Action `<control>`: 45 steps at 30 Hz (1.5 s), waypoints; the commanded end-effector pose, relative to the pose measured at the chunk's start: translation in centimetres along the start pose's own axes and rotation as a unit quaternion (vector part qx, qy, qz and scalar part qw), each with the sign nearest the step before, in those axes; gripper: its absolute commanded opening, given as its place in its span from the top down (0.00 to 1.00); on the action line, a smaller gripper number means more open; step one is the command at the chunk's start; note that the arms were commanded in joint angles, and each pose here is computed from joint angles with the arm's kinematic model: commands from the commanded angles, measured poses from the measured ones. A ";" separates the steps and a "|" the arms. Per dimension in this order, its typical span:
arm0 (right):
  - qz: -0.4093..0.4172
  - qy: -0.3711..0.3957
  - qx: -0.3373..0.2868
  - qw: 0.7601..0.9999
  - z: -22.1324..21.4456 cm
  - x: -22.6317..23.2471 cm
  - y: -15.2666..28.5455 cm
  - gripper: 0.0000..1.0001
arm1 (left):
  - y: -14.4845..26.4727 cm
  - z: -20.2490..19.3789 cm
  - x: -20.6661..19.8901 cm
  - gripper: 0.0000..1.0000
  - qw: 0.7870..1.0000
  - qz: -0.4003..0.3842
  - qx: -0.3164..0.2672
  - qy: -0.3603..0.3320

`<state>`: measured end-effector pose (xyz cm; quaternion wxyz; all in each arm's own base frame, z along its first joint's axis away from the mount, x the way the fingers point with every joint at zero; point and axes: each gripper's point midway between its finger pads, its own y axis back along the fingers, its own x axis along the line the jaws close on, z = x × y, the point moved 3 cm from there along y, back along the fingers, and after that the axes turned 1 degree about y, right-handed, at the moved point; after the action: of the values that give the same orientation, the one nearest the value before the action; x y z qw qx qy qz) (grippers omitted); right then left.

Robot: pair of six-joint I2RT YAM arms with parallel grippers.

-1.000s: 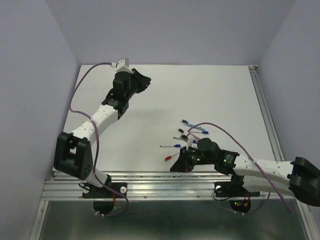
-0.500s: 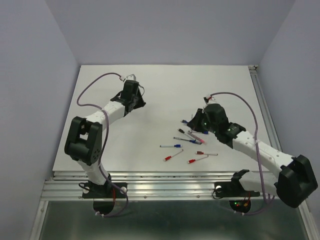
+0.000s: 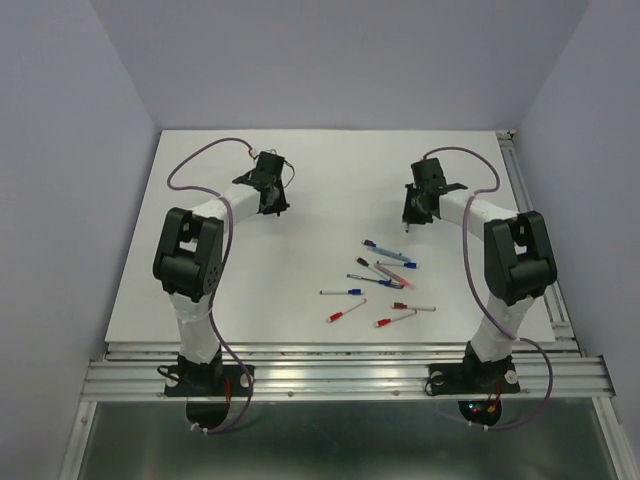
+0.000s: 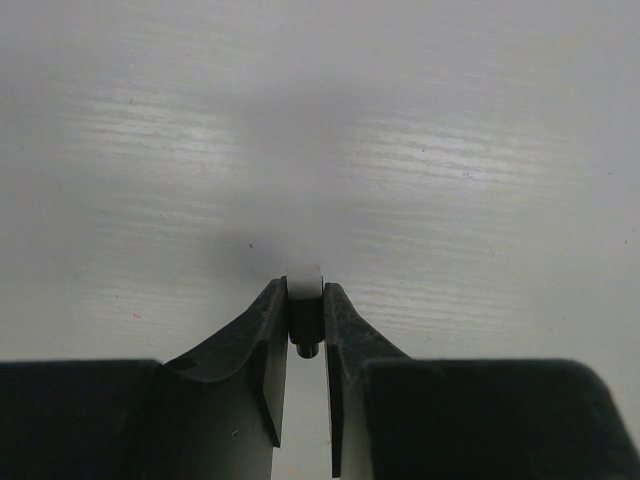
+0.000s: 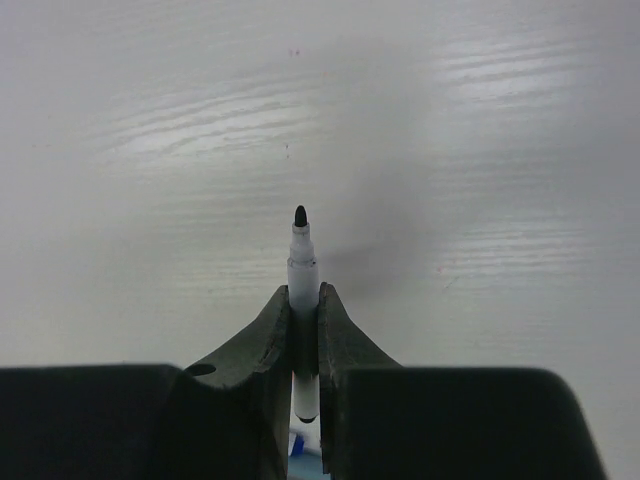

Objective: Open the pen caps

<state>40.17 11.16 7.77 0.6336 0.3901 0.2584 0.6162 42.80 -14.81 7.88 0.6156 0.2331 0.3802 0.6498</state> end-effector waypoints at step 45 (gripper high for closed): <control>0.086 0.019 -0.090 0.992 5.3 1.8 10.8 0.00 | 9.1 5.2 -2.8 0.01 0.991 -0.109 -0.070 0.023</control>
<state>39.95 10.61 17.39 0.6267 0.3418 0.2155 0.6664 42.82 -16.90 14.64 0.6717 0.1899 0.3905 0.6002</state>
